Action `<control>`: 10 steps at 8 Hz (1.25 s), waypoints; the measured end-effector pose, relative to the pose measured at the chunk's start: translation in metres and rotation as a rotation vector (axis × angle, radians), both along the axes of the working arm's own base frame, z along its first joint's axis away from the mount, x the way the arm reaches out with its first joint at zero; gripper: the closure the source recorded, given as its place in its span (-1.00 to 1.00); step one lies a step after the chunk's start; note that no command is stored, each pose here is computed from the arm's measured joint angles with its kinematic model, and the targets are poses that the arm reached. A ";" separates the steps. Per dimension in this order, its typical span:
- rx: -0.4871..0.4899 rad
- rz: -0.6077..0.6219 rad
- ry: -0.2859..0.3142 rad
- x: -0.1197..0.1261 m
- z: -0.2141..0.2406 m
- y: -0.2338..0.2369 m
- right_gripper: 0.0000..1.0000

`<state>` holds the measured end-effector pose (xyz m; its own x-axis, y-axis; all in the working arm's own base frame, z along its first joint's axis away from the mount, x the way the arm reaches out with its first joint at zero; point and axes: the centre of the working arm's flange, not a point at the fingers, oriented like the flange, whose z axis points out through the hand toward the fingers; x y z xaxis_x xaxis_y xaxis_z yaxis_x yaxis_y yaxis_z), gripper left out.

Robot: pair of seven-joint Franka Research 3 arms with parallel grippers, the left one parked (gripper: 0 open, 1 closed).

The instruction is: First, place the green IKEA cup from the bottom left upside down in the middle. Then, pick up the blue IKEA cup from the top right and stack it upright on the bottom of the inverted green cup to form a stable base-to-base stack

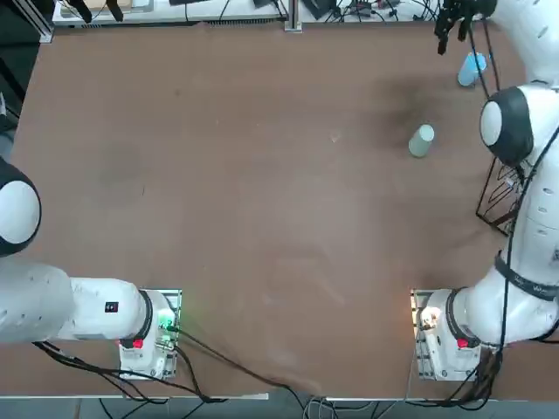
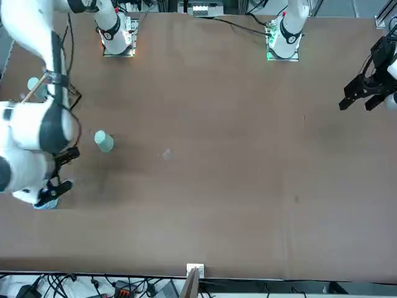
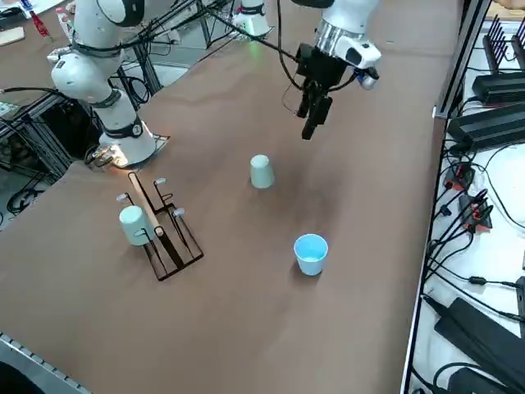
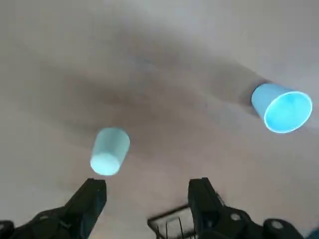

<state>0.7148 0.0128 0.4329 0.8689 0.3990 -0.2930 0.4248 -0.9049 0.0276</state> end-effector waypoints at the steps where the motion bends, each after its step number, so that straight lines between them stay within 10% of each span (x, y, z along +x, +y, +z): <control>1: 0.048 -0.019 -0.054 0.004 0.010 -0.008 -1.00; 6: 0.123 -0.069 -0.312 0.000 0.017 -0.054 -1.00; 10: 0.187 0.059 -0.332 -0.033 -0.025 -0.120 -1.00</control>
<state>0.6820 -0.1072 0.4075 0.8783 0.4708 0.0835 0.4718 -0.8817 0.0090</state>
